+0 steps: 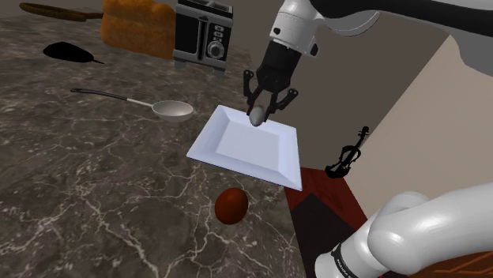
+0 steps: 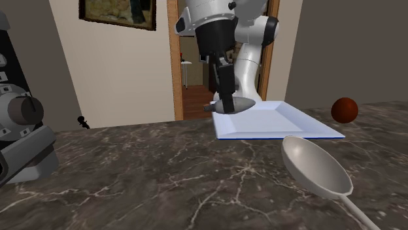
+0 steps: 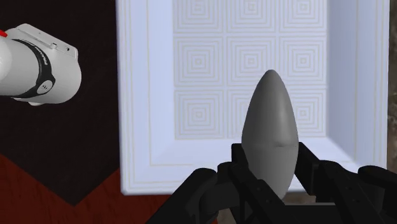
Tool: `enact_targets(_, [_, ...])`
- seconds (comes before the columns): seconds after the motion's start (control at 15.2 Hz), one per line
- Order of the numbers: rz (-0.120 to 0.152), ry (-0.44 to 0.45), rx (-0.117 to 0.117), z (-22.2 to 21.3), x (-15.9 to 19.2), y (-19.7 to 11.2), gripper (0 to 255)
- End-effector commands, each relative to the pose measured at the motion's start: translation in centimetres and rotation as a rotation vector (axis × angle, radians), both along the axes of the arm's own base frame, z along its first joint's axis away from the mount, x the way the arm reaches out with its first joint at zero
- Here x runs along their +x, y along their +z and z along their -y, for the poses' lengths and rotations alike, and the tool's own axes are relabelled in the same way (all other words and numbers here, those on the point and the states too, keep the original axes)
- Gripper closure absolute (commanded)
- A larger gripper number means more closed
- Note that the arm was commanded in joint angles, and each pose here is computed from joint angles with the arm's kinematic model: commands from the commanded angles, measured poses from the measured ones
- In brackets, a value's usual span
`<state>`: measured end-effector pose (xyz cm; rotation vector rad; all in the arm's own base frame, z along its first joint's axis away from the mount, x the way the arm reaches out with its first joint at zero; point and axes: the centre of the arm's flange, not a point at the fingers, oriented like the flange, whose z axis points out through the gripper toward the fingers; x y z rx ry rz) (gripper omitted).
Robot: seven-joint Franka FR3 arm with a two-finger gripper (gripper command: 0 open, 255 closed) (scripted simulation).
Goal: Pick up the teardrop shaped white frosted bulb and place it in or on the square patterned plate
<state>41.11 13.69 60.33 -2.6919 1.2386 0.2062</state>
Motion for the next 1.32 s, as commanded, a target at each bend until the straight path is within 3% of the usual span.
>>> enact_targets(0.0, [0.000,0.000,0.000,0.0,0.0,1.0,255])
enact_targets(0.73, [0.000,0.000,0.000,0.0,0.0,6.7,255])
enact_targets(1.06, [0.000,0.000,0.000,-5.0,-4.3,7.0,255])
enact_targets(1.25, [0.000,0.000,0.000,-5.4,-4.7,6.0,255])
